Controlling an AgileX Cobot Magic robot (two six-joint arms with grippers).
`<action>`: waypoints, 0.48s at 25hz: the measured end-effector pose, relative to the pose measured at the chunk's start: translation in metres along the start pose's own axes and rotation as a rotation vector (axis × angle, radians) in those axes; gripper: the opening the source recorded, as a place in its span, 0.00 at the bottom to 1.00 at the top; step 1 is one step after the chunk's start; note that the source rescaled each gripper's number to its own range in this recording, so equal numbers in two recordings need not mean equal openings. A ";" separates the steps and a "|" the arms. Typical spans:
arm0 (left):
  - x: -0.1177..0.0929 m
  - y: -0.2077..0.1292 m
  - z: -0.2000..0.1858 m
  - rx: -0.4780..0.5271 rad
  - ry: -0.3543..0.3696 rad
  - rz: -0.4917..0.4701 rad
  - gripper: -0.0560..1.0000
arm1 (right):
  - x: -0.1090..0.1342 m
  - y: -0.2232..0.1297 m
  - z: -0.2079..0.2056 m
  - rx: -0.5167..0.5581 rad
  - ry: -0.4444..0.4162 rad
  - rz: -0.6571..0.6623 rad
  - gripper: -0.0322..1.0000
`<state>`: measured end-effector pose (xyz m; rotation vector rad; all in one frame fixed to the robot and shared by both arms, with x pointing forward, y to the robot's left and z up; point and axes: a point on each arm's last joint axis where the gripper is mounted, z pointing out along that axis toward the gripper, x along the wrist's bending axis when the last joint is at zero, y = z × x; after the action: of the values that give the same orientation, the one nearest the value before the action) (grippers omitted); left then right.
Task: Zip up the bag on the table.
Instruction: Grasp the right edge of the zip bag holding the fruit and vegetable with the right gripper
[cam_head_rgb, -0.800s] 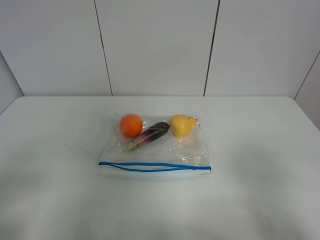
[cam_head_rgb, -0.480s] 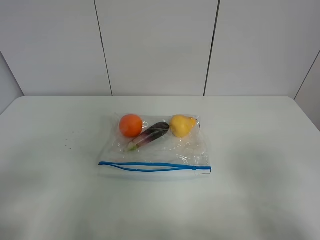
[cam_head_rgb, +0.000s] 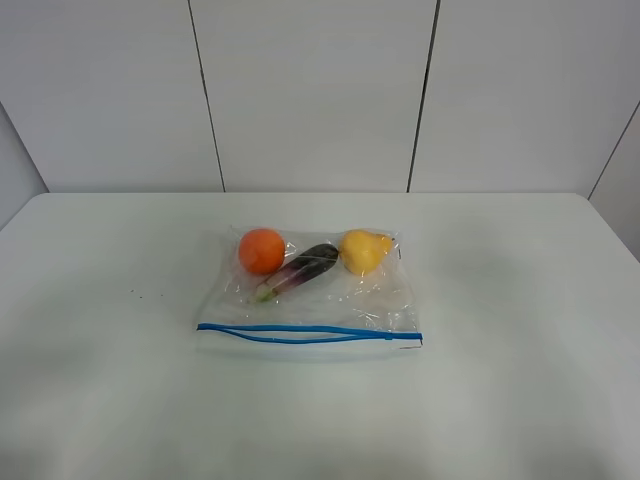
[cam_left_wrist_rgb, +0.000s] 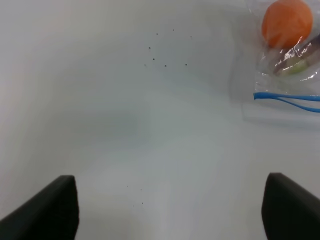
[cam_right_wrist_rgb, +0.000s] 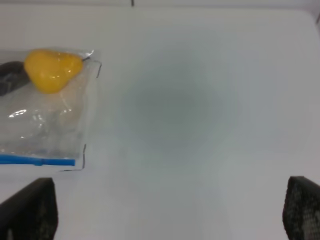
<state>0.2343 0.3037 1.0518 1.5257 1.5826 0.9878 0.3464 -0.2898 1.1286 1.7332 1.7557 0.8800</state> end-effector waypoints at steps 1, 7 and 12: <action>0.000 0.000 0.000 0.000 0.000 0.000 0.98 | 0.001 0.010 0.009 0.032 0.011 0.006 1.00; 0.000 0.000 0.000 0.000 0.000 0.000 0.98 | 0.004 0.056 0.094 0.271 0.092 0.061 1.00; 0.000 0.000 0.000 0.000 0.000 0.000 0.98 | 0.010 0.051 0.169 0.437 0.225 0.070 1.00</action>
<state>0.2343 0.3037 1.0518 1.5257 1.5826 0.9878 0.5067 -0.2661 1.0567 2.0412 2.1742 0.7864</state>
